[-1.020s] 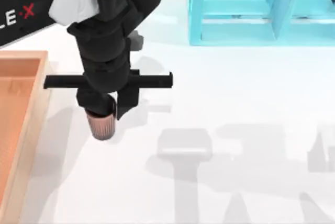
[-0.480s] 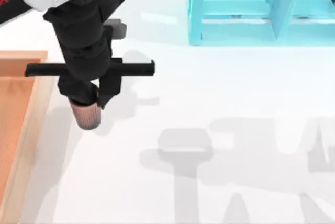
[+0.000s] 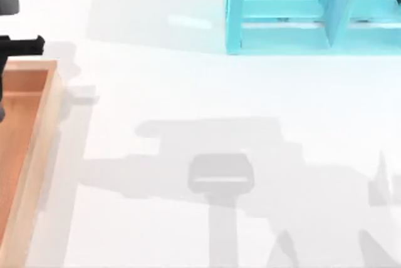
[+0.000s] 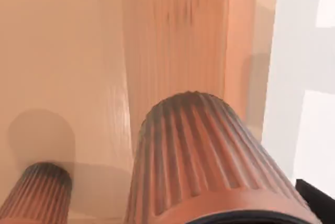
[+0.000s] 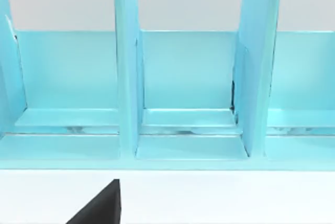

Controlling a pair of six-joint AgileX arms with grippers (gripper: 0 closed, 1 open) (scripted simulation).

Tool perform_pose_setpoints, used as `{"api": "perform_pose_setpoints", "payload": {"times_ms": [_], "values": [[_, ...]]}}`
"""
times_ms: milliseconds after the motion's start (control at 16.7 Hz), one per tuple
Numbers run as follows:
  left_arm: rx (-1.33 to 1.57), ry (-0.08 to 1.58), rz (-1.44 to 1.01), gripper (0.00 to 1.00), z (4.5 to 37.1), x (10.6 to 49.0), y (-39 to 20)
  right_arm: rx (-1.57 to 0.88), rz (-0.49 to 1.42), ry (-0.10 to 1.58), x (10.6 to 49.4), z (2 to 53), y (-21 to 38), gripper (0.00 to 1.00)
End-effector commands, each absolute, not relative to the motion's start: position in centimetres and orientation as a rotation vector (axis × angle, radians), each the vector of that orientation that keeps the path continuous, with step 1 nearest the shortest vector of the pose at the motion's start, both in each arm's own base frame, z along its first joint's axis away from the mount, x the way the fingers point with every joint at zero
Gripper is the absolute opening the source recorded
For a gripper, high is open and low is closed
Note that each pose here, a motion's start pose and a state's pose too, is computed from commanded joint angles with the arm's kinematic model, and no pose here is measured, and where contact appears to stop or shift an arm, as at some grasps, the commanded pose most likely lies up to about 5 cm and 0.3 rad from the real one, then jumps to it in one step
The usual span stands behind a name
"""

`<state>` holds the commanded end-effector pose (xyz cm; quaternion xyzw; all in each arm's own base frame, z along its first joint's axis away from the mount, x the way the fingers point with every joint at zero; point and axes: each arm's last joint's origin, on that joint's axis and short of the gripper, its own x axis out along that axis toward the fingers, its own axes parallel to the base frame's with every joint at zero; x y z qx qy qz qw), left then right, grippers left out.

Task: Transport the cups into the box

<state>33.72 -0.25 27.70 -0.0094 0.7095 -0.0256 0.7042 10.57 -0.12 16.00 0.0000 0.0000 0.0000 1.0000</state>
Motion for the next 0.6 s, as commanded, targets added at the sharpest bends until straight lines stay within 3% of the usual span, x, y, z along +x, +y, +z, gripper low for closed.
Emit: {"api": "perform_pose_setpoints", "payload": {"times_ms": [300,600], "values": [[-0.036,1.559,-0.067,0.00,29.0,32.2,7.4,0.000,0.000,0.000,10.6,16.0,-0.1,1.00],[-0.032,1.562,-0.070,0.00,28.9,32.1,8.0,0.000,0.000,0.000,10.6,16.0,-0.1,1.00]]}}
